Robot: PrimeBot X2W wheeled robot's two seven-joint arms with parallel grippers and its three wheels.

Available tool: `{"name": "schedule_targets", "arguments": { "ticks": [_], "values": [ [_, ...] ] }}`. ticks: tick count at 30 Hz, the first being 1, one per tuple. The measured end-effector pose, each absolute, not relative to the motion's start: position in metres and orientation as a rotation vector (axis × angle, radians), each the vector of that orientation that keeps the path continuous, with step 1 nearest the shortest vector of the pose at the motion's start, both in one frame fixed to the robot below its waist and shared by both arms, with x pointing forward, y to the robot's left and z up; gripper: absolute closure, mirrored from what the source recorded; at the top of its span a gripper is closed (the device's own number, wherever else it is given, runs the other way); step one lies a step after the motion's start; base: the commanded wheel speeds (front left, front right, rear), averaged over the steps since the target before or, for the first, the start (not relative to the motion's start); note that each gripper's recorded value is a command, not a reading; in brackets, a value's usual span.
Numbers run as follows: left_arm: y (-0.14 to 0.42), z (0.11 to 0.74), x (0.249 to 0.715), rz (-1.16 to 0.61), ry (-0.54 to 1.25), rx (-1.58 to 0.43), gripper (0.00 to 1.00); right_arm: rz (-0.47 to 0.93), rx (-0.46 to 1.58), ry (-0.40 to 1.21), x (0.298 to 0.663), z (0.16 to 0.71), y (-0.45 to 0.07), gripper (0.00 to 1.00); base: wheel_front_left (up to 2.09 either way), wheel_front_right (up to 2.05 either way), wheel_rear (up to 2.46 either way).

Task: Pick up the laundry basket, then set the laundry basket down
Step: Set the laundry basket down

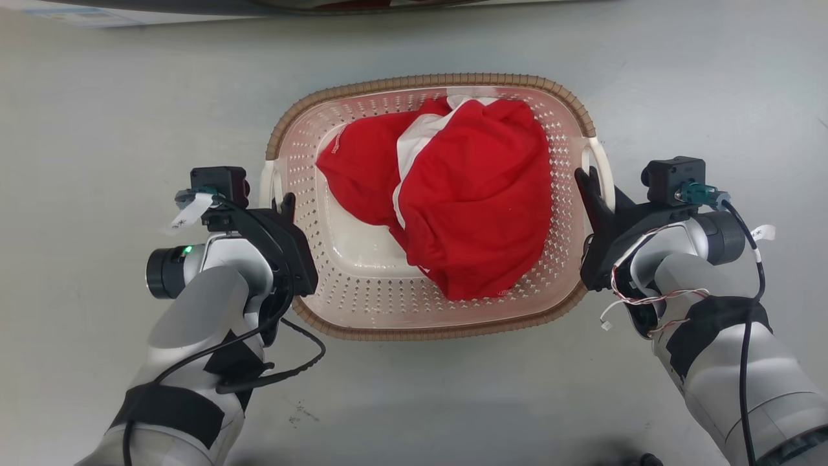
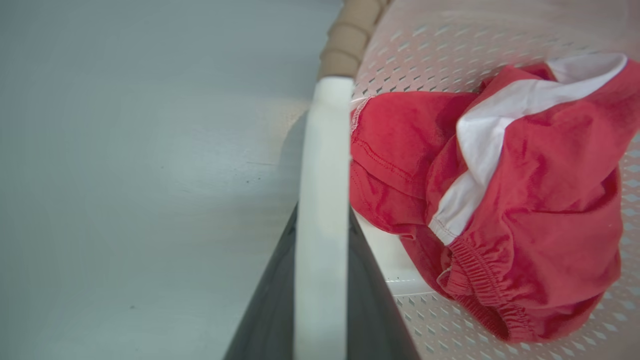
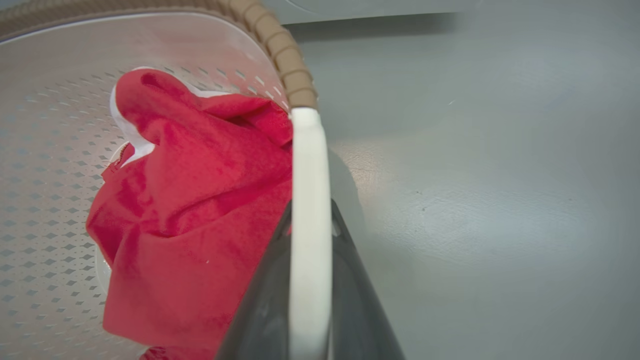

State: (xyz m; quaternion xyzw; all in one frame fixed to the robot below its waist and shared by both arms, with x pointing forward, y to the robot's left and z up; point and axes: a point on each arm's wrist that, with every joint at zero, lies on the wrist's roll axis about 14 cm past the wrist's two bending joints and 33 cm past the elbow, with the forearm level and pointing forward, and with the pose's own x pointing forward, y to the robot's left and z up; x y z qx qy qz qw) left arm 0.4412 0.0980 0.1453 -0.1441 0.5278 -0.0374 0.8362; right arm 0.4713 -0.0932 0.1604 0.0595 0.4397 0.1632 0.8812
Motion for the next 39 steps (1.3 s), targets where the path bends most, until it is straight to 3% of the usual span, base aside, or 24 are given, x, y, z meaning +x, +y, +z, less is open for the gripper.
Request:
{"name": "schedule_targets", "arguments": {
  "ticks": [25,26,27,28,39],
  "values": [
    [0.094,0.141,0.444,-0.113,1.111,-0.305,1.00,0.320,0.120,0.918,0.474,0.153,-0.099,1.00,0.00,0.00,0.00],
    [0.094,0.142,0.445,-0.113,1.111,-0.303,1.00,0.323,0.119,0.916,0.474,0.154,-0.098,0.53,0.00,0.00,0.00],
    [0.094,0.142,0.445,-0.120,1.111,-0.296,0.57,0.325,0.117,0.915,0.474,0.154,-0.098,0.00,0.00,0.00,0.00],
    [0.095,0.143,0.446,-0.123,1.115,-0.291,0.00,0.327,0.116,0.909,0.475,0.155,-0.098,0.00,0.00,0.00,0.00],
    [0.110,0.150,0.453,-0.106,1.097,-0.273,0.00,0.329,0.090,0.873,0.488,0.165,-0.103,0.00,0.00,0.00,0.00]
  ]
}}
